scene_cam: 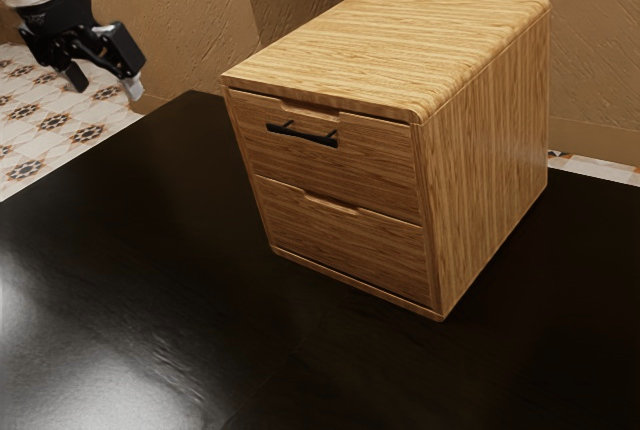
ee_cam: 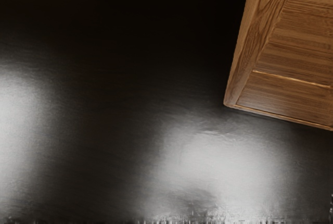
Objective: Pull the drawer handle with one arm to open the drawer
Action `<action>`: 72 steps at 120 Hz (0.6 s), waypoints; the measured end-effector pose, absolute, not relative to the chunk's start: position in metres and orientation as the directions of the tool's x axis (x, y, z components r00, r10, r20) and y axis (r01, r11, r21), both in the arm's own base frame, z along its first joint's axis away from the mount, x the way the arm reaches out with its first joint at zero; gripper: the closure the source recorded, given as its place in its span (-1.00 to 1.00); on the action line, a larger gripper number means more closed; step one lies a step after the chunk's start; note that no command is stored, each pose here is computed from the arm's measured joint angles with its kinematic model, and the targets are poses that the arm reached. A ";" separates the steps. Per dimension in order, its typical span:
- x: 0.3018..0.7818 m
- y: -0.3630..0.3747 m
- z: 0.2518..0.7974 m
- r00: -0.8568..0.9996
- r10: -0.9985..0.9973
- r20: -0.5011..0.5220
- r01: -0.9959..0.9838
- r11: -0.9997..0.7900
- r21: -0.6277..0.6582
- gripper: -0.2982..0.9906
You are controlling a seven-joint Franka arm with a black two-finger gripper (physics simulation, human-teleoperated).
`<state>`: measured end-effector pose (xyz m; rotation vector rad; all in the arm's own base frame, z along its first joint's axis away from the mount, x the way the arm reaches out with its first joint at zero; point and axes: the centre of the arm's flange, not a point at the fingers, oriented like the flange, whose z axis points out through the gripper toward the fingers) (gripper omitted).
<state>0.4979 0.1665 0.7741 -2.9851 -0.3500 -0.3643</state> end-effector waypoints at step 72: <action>0.492 0.093 0.765 0.976 0.104 0.194 0.120 -0.990 -0.074 -0.54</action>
